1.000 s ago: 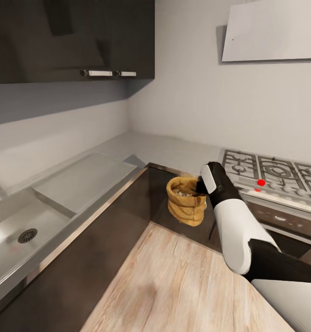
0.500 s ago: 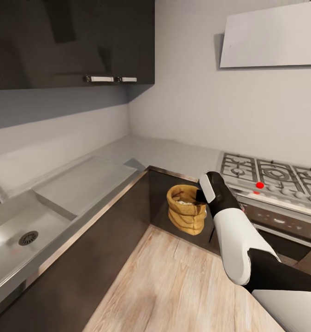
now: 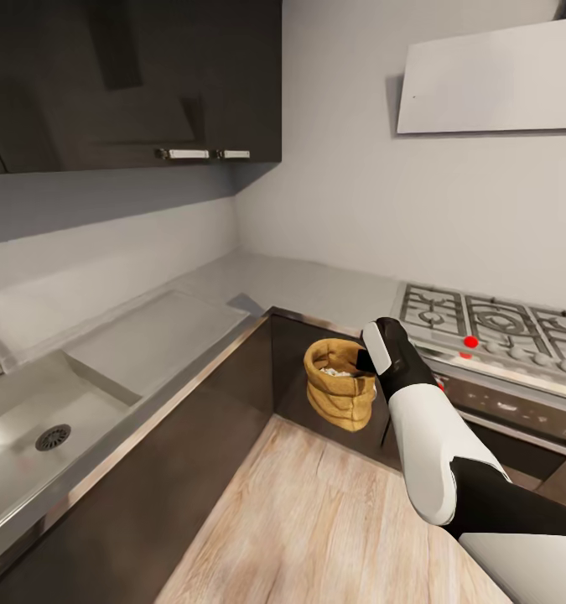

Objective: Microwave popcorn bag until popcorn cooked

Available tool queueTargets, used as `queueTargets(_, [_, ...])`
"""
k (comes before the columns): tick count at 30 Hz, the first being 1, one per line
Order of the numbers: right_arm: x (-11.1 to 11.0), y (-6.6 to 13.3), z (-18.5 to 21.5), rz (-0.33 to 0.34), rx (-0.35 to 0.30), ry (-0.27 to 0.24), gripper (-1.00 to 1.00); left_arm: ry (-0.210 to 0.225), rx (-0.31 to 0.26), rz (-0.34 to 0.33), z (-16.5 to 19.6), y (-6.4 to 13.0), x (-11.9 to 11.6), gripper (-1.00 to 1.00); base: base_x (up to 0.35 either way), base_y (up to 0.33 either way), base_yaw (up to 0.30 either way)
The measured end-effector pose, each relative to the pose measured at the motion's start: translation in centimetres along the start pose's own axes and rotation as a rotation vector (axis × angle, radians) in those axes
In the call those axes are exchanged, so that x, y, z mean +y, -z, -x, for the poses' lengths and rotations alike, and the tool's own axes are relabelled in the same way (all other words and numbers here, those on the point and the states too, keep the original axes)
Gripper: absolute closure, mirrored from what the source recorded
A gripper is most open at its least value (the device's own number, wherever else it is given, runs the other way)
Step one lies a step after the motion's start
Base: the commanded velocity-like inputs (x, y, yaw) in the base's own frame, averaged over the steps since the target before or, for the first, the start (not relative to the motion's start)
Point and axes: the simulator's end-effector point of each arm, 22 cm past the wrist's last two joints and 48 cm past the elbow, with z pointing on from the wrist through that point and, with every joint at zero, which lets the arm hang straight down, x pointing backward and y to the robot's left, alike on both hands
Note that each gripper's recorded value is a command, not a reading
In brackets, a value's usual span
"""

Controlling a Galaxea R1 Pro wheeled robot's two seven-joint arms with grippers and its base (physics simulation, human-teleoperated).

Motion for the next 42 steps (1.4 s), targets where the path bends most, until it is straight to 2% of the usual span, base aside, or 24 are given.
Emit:
queueTargets(17, [-0.2,1.7,0.8,0.007,-0.025,-0.007,1.00,0.004,-0.028,0.002,1.1,0.0,0.1,-1.00,0.000,0.000,0.000])
queueTargets(21, [-0.2,2.0,1.0,0.010,-0.031,-0.009,1.00,0.037,-0.034,0.005,1.4,0.0,0.2,-1.00,0.000,0.000,0.000])
queueTargets(24, [-0.2,2.3,1.2,0.010,-0.036,-0.009,1.00,0.047,-0.039,0.005,1.6,0.0,0.3,-1.00,0.000,0.000,0.000])
queueTargets(42, [-0.4,2.9,1.6,0.015,-0.044,-0.013,1.00,0.049,-0.044,0.004,1.8,0.0,0.2,-1.00,0.000,0.000,0.000])
